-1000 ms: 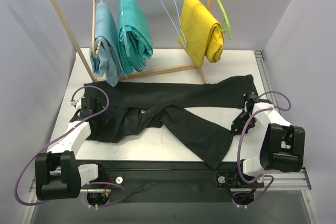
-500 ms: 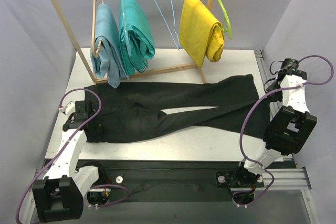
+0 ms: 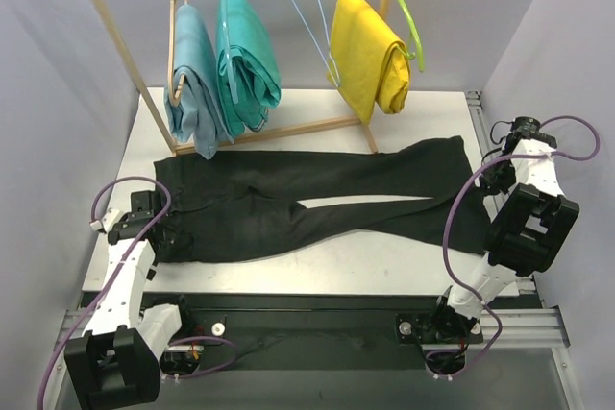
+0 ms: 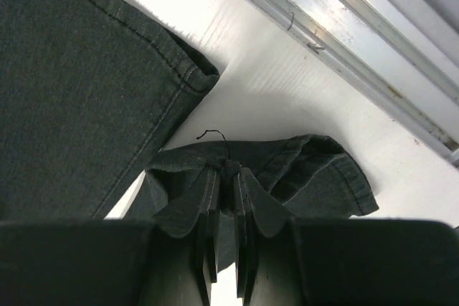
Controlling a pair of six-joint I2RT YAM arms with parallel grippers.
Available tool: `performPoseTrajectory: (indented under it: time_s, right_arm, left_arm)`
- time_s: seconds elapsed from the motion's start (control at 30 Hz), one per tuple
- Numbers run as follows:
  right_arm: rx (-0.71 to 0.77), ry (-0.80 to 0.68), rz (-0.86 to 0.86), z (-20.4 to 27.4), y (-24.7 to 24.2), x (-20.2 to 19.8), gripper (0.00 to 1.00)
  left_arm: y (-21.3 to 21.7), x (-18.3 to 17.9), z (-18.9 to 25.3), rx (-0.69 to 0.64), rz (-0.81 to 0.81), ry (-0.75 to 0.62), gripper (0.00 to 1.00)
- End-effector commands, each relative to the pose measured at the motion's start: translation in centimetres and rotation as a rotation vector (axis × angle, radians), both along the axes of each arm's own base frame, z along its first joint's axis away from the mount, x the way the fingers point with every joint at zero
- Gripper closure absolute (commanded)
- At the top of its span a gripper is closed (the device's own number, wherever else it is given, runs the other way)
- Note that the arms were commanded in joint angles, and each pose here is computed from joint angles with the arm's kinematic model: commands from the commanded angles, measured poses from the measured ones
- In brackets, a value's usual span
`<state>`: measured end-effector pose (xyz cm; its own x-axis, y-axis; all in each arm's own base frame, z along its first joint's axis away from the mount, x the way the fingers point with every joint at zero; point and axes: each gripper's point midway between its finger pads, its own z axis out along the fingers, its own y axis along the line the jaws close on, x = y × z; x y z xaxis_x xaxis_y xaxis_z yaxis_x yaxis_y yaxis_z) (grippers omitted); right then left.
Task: Place the trousers on the hanger
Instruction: Flatten out the trousers at the center of the board.
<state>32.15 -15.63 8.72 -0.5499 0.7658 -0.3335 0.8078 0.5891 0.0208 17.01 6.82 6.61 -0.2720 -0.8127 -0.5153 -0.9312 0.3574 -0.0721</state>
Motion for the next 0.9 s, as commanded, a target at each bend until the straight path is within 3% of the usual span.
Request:
performPoseTrajectory:
  time_s: [0.0, 0.17, 0.33, 0.5, 0.67, 0.7, 0.87]
  right_arm:
    - [0.025, -0.029, -0.016, 0.7, 0.7, -0.2, 1.00]
    - [0.045, -0.072, -0.002, 1.6, 1.3, 0.3, 1.00]
    - [0.035, -0.086, 0.014, 2.3, 1.4, 0.1, 1.00]
    - [0.028, -0.092, 0.029, 2.5, 1.8, -0.4, 1.00]
    - [0.036, -0.141, 0.060, 4.0, 2.6, -0.1, 1.00]
    - [0.036, -0.161, 0.066, 4.6, 2.7, 0.2, 1.00]
    - [0.054, -0.364, 0.120, 10.9, 3.3, 3.8, 1.00]
  left_arm:
    - [-0.4, 0.7, -1.2, -0.032, 0.014, -0.029, 0.07]
    - [-1.3, 0.5, -4.5, -0.087, 0.004, 0.023, 0.14]
    - [-1.4, 0.8, -5.7, -0.098, -0.002, 0.036, 0.38]
    - [-1.2, 1.0, -6.2, -0.084, -0.027, 0.035, 0.52]
    - [-1.2, 2.6, -5.6, -0.075, -0.081, -0.020, 0.96]
    - [-1.0, 3.3, -4.7, -0.067, -0.080, -0.054, 1.00]
    - [0.4, 5.2, -1.1, 0.004, -0.096, -0.133, 1.00]
